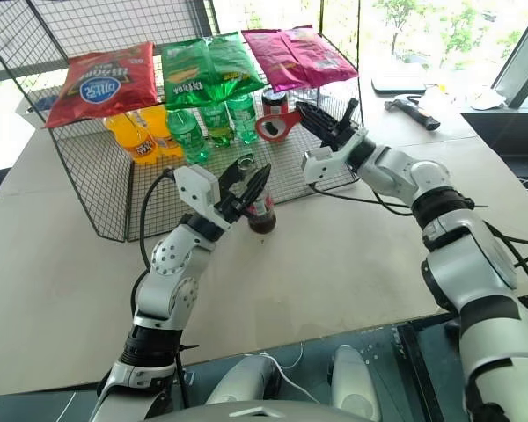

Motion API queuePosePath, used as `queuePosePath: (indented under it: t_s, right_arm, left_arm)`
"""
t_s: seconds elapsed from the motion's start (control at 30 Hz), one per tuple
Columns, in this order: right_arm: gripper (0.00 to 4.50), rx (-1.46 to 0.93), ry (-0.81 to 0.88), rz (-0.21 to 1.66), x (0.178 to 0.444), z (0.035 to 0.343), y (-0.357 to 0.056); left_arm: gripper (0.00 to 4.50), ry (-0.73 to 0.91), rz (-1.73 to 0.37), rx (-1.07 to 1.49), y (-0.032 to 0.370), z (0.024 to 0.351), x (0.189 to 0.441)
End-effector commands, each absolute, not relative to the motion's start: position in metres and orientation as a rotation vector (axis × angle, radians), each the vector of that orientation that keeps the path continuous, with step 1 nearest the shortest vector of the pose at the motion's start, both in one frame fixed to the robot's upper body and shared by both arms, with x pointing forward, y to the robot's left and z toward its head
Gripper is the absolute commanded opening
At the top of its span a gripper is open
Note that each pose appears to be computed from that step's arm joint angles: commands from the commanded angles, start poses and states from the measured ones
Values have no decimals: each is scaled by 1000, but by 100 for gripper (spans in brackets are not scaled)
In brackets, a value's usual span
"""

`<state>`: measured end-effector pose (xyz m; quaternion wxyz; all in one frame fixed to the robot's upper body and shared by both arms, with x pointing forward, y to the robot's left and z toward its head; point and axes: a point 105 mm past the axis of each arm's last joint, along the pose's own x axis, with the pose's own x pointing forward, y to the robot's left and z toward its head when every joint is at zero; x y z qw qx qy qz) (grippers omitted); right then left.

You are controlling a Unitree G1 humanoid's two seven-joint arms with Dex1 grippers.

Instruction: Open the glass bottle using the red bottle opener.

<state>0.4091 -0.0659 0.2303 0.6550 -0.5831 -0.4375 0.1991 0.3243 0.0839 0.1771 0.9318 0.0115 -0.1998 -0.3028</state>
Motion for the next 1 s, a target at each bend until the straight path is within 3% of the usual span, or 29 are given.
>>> queuePosePath:
  t_s: [0.03, 0.17, 0.37, 0.53, 0.67, 1.0]
  right_arm:
    - [0, -1123, -886, 474, 411, 228, -72]
    - [0, -714, -553, 569, 413, 180, -75]
    - [0, -352, -277, 617, 402, 148, -78]
    - [0, -328, -246, 580, 398, 149, -78]
    - [0, -344, -245, 570, 396, 150, -78]
    - [0, -367, -242, 564, 397, 148, -79]
  left_arm:
    - [153, -189, -633, 22, 81, 122, 326]
    - [153, -211, -637, 19, 83, 126, 325]
    - [153, -227, -639, 18, 84, 130, 323]
    - [153, -247, -640, 17, 85, 133, 322]
    - [282, -259, -641, 25, 85, 135, 322]
    - [282, -290, -640, 18, 85, 141, 318]
